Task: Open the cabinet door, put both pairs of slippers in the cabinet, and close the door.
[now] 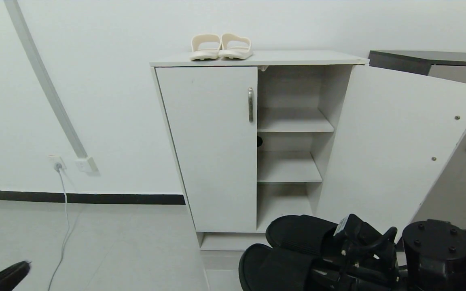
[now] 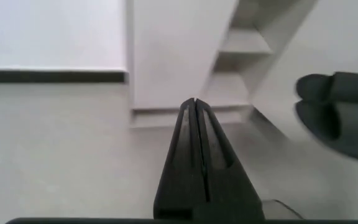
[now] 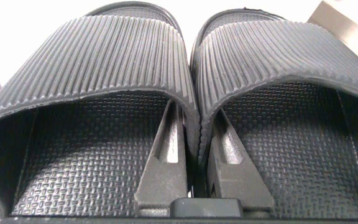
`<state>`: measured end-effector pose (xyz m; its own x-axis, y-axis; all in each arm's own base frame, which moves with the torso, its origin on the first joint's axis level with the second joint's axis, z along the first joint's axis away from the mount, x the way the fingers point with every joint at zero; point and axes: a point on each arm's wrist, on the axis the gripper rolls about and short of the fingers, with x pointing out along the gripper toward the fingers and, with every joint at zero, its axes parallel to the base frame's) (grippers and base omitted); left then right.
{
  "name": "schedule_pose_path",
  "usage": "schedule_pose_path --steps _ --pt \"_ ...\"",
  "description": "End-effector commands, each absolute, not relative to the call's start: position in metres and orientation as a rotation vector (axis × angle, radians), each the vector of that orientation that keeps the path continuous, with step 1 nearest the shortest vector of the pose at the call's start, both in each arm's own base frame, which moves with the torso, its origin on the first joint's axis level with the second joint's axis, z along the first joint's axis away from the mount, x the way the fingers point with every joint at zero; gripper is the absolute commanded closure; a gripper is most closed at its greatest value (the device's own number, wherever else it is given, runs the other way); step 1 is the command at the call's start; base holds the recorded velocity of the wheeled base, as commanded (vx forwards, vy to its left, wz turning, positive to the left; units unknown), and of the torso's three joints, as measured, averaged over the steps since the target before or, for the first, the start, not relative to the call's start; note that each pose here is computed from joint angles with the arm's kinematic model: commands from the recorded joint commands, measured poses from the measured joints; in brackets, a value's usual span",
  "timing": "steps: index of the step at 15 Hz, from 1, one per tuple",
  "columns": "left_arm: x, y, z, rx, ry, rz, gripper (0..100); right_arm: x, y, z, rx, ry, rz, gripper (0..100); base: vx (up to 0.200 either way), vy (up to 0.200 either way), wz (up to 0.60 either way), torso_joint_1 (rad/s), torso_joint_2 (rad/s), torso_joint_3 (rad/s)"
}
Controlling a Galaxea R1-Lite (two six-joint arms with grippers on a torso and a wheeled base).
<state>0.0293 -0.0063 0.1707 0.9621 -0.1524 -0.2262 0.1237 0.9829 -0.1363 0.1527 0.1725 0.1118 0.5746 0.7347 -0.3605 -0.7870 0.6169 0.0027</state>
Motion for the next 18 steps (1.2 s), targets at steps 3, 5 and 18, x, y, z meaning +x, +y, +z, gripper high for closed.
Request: schedule_pose_path --steps 3,5,18 --pt "-0.018 0.007 0.106 -0.035 0.144 0.277 100 0.153 0.173 0.111 -0.17 0.34 0.897 100 0.0 0.0 0.0 0.0 0.0 0.0" --pt "-0.023 0.005 0.084 -0.006 0.107 0.334 100 0.153 0.173 0.112 -0.169 0.337 0.897 100 0.0 0.0 0.0 0.0 0.0 0.0" --pt "-0.023 0.0 0.075 0.017 0.005 0.0 100 0.206 0.221 0.097 -0.105 0.256 0.573 100 0.0 0.0 0.0 0.0 0.0 0.0"
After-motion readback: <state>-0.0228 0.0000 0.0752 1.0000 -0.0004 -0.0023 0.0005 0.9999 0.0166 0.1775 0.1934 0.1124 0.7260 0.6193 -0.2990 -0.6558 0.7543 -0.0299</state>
